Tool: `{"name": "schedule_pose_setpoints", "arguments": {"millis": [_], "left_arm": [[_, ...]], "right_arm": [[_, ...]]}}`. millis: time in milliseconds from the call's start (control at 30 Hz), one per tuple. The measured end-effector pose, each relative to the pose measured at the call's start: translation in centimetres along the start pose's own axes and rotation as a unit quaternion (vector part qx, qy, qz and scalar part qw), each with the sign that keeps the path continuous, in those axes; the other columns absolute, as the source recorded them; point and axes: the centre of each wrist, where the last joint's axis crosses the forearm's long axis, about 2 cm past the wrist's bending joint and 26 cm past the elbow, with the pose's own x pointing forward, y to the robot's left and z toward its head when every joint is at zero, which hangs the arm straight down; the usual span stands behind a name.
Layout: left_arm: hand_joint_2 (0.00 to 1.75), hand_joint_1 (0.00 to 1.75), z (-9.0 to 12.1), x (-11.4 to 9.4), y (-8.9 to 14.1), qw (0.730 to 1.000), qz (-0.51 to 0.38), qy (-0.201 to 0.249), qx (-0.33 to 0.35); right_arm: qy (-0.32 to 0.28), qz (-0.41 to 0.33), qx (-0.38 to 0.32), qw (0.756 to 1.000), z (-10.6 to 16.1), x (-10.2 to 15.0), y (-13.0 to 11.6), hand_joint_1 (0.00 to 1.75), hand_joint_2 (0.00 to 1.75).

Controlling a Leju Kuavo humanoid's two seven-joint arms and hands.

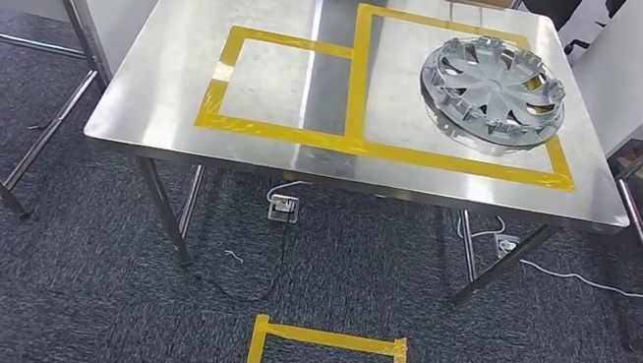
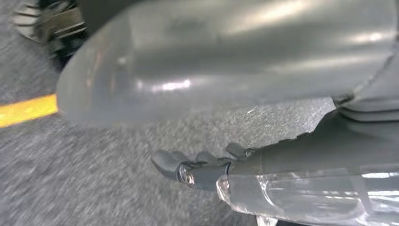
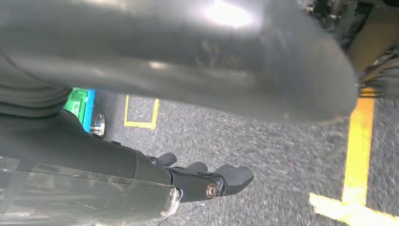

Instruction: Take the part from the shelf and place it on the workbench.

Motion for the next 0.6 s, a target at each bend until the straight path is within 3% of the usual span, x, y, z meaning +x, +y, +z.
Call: {"name": "schedule_pose_setpoints", "arguments": {"millis": [600], "left_arm": [[0.00, 0.00, 0.03, -0.06, -0.14, 1.000, -0.002, 0.001, -0.001]], "right_arm": [[-0.003, -0.003, 0.001, 1.000, 0.11, 0.39, -0.05, 0.00, 0.00]]}}
